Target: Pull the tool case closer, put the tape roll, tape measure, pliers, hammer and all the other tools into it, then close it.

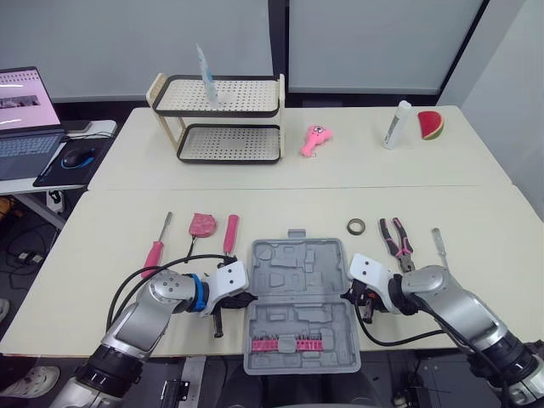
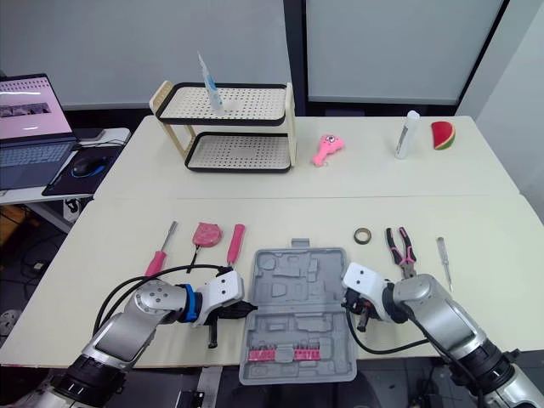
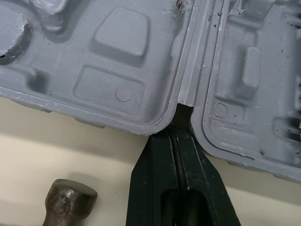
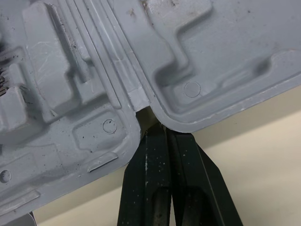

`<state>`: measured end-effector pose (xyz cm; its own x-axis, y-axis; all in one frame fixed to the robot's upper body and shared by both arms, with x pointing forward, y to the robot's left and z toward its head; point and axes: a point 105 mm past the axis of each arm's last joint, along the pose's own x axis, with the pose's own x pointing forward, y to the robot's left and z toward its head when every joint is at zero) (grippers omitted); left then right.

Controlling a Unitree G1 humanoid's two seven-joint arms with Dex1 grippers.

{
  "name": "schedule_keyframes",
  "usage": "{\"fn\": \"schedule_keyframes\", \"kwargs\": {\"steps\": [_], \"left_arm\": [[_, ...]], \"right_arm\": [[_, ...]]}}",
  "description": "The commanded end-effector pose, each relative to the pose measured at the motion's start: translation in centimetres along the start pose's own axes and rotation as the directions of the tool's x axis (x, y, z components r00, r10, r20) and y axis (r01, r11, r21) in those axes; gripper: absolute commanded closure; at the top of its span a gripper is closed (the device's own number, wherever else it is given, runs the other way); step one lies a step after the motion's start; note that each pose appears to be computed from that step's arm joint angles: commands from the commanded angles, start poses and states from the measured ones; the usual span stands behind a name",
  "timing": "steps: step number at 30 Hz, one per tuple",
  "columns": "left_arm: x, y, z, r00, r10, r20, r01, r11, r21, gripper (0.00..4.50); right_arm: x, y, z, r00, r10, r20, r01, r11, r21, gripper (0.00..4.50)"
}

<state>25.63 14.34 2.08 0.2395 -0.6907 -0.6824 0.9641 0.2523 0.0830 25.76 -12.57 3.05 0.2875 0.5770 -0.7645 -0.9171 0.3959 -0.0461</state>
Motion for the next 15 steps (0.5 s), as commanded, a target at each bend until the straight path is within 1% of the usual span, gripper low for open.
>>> {"fn": "schedule_keyframes", "kwargs": {"steps": [1, 15], "left_arm": [[1.06, -2.08, -0.61, 0.995, -0.096, -0.014, 0.096, 0.995, -0.02, 4.5], [1.31, -2.23, -0.48, 0.995, -0.096, -0.006, 0.096, 0.995, -0.029, 4.5]], "right_arm": [[0.37, 1.64, 0.84, 0.996, 0.079, 0.035, -0.079, 0.997, -0.022, 4.48], [0.35, 1.46, 0.79, 0.997, 0.073, 0.033, -0.072, 0.997, -0.023, 4.48]]}}
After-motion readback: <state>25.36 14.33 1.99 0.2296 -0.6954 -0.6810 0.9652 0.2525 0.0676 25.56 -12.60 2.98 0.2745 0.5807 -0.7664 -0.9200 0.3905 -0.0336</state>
